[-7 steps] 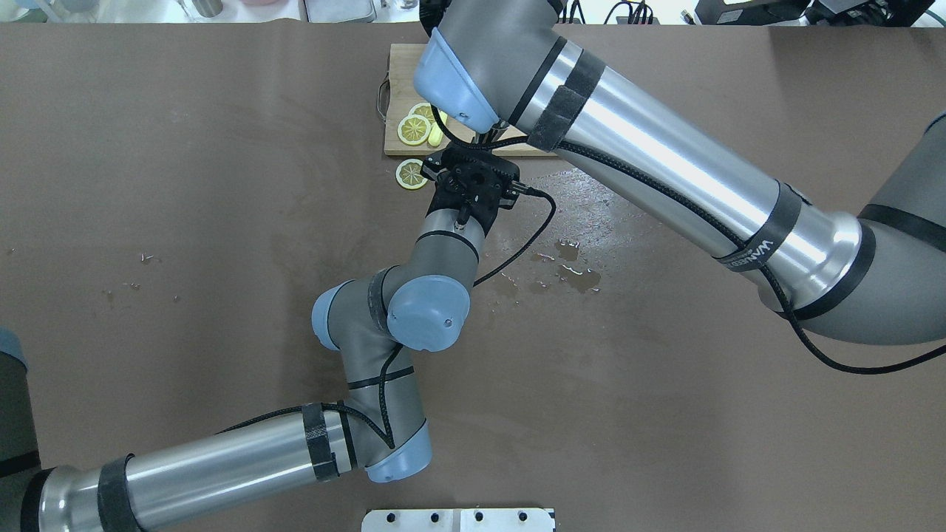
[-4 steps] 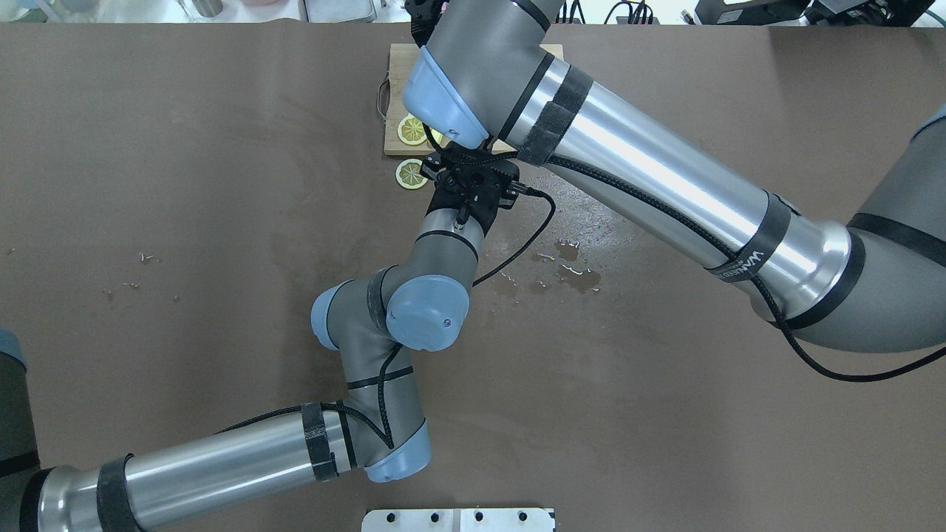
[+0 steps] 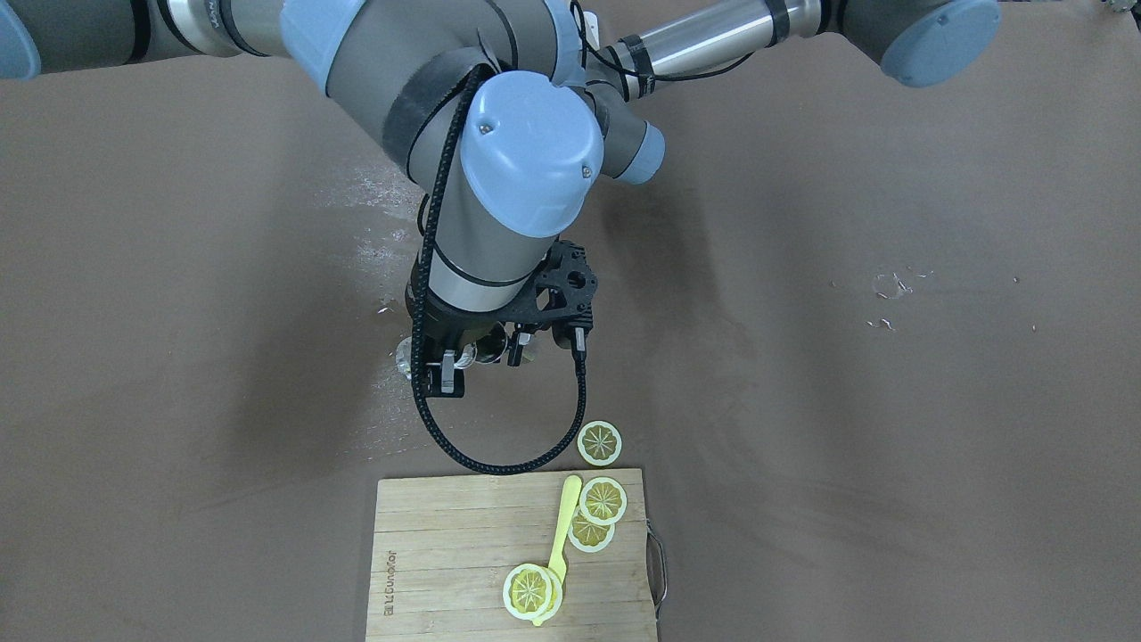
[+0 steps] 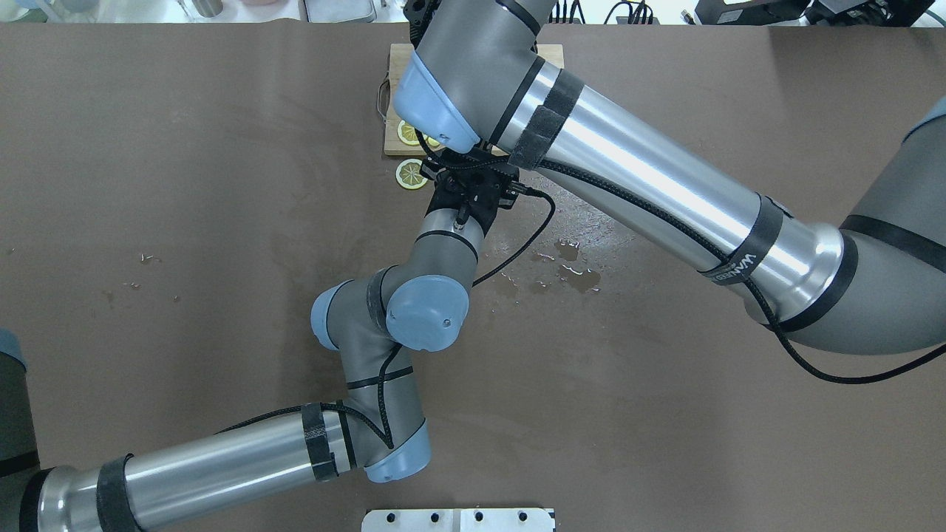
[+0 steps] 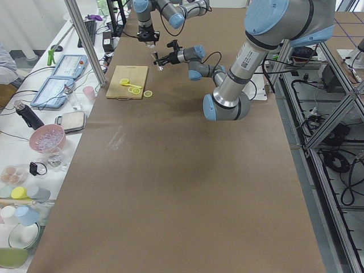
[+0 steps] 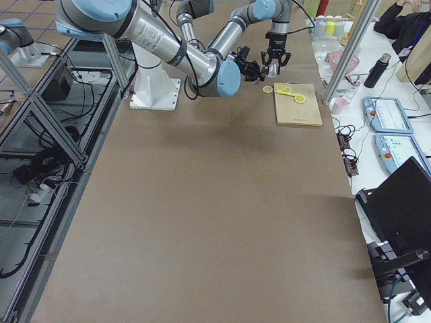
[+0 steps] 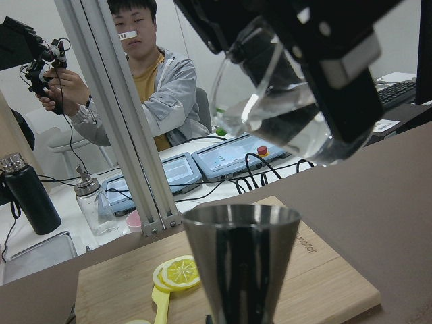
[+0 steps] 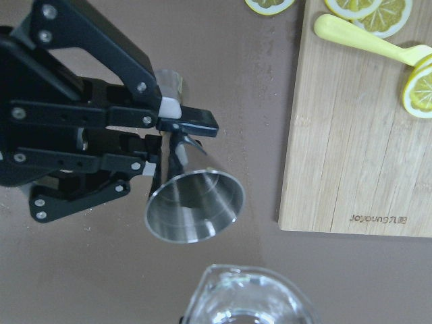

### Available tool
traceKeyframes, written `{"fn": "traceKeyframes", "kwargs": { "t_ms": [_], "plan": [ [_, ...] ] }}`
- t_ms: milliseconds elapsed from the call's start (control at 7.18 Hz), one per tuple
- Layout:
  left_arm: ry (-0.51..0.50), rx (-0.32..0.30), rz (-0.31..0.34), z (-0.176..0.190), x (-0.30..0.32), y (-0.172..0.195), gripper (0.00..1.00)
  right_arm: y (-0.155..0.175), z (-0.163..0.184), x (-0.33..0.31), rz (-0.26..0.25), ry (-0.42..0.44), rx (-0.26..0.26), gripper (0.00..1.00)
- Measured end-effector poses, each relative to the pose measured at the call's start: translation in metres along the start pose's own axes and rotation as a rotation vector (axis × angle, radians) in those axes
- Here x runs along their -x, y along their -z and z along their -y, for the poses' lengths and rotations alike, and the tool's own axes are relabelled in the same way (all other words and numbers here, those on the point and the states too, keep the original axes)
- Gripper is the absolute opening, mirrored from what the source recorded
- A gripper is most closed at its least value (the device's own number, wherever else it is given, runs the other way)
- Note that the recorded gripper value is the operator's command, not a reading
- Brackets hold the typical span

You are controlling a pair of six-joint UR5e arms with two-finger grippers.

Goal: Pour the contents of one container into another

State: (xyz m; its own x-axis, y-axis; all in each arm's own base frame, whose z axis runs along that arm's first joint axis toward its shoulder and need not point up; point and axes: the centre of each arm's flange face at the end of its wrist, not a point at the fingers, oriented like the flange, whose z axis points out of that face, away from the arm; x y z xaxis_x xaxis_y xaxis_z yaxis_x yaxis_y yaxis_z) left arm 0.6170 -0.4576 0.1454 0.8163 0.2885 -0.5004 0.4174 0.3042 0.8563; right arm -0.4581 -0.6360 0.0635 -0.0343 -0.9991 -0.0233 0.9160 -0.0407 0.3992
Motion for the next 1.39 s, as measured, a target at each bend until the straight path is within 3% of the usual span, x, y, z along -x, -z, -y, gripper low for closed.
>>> {"fn": "traceKeyframes", "kwargs": {
  "t_ms": [1393],
  "plan": [
    [-0.008,-0.001,0.005,-0.001,0.002,0.000,0.00,-0.006,0.027,0.006,0.000,0.104,0.119,0.00]
  ]
}}
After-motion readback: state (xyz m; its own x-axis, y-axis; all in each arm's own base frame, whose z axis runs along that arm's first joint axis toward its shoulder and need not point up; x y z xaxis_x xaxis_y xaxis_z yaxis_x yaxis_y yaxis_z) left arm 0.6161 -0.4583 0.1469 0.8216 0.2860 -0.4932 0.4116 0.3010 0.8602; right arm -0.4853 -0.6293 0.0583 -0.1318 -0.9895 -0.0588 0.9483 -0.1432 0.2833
